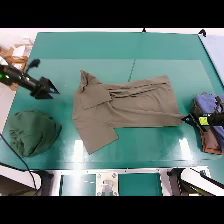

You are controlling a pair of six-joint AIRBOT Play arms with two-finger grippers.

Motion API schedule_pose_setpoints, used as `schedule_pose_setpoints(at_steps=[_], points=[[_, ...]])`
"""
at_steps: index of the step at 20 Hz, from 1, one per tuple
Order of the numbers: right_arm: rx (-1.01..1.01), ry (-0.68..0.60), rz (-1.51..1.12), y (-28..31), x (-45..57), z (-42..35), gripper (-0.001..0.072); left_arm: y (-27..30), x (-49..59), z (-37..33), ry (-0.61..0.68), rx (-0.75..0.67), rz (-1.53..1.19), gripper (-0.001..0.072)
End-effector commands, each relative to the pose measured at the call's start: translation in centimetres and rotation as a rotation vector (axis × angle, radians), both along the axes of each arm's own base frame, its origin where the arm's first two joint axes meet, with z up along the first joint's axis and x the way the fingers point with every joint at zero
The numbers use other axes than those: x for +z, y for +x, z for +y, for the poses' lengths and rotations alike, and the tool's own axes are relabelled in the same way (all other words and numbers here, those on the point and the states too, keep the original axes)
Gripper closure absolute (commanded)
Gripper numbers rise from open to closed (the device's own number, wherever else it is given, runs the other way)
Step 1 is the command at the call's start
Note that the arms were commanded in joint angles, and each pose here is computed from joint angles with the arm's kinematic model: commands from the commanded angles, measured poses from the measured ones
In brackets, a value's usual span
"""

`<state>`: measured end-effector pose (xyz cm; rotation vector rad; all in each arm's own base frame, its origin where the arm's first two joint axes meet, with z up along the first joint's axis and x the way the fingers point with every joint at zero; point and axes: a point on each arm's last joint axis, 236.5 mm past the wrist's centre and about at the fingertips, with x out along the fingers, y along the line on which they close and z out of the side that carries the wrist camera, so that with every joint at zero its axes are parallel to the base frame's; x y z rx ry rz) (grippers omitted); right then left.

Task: Fold the shirts.

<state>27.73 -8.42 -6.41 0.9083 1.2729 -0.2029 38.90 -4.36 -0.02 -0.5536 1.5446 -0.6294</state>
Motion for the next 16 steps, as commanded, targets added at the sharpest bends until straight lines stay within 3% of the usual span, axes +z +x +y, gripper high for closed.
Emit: schedule_pose_setpoints(at_steps=[1,4,10,11,14,16], points=[[0.025,-0.005,0.012,0.5,-0.2,-0.9,0.0695,-3.8,-3.9,-3.1,-0.108,0.022,0.150,0.0056],[0.028,0.015,0.014,0.6,-0.5,-0.6,0.0696,-6.3,-7.9,-6.1,-0.110,0.037,0.210,0.0056],[0.061,0.040,-0.010,0.8,-0.1,0.2,0.0695,-5.3,-12.2,-10.6,-0.005,0.073,0.137,0.0057],[0.060,0.040,-0.010,0.8,-0.1,0.2,0.0695,-5.1,-11.8,-11.2,-0.027,0.073,0.127,0.0139],[0.059,0.048,-0.013,0.9,0.0,0.3,0.0696,-5.0,-9.9,-11.3,-0.078,0.035,0.124,0.0674],[0.044,0.088,-0.054,1.9,1.1,0.9,0.0696,-5.5,-7.4,-10.9,-0.123,-0.011,0.136,0.0678]])
